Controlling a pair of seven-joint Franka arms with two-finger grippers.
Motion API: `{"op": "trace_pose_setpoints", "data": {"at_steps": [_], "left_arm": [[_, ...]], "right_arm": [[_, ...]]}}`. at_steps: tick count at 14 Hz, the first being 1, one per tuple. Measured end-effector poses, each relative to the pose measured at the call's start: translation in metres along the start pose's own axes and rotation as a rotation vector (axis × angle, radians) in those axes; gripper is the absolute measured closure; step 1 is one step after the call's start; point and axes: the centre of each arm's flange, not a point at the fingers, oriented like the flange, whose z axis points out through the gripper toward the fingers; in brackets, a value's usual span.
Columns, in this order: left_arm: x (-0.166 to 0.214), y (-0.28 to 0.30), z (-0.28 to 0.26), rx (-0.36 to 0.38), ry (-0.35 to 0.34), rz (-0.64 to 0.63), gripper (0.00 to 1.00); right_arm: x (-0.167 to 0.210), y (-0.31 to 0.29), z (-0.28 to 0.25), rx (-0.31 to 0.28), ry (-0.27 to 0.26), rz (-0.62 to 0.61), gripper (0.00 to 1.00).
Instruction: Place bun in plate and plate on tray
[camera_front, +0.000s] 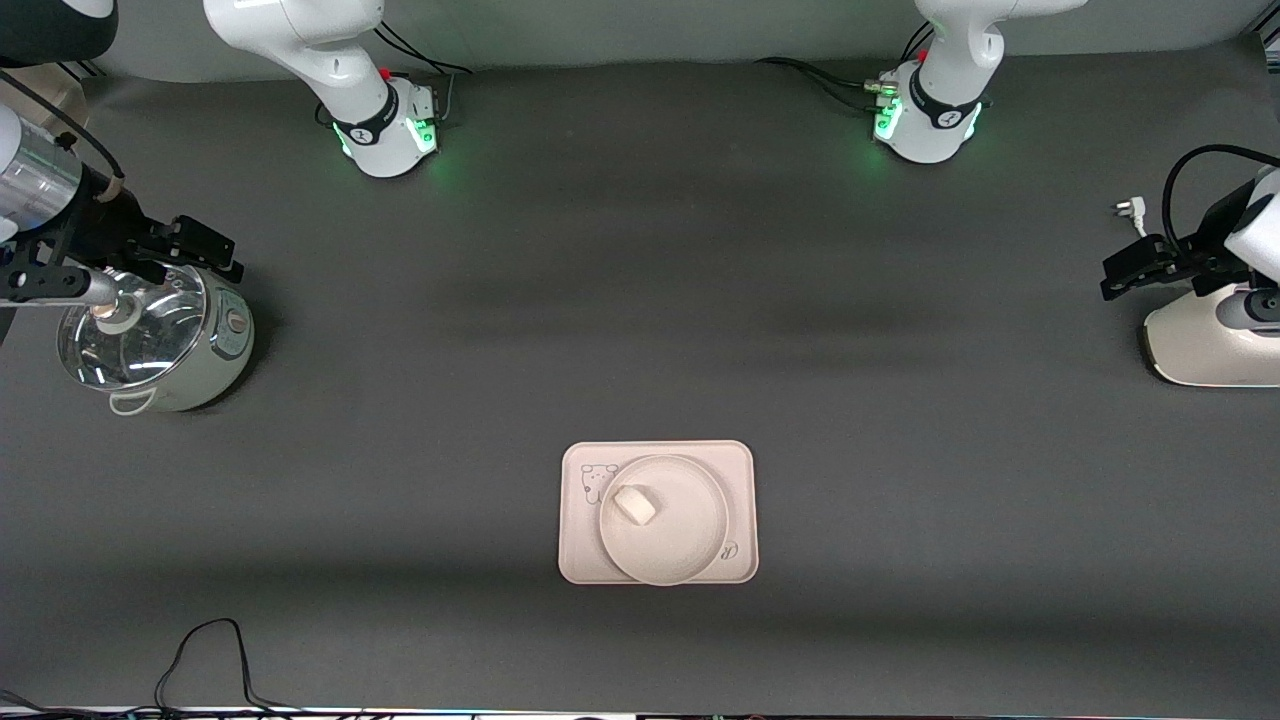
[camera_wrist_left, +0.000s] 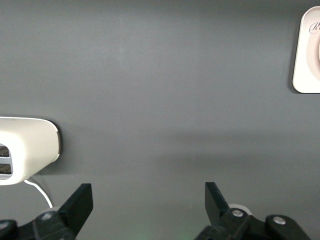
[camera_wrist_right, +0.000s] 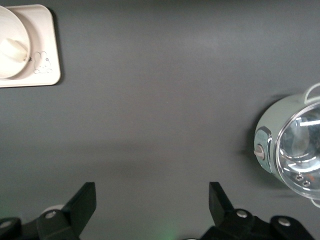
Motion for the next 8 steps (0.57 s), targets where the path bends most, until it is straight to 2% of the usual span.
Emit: {"op": "trace_pose_setpoints", "data": {"at_steps": [3,8], "left_arm": [[-0.0003,0.0013,0.0016,-0.002,-0.003,0.002,0.00],[-0.0003,0.0014,0.0015,-0.002,-0.003,0.002,0.00]], "right_arm": [[-0.0135,-0.0072,-0.0002,-0.010,0.005,-0.017,0.00],[-0.0142,-0.0053,0.0067,-0.021,-0.008,-0.015,0.00]]}}
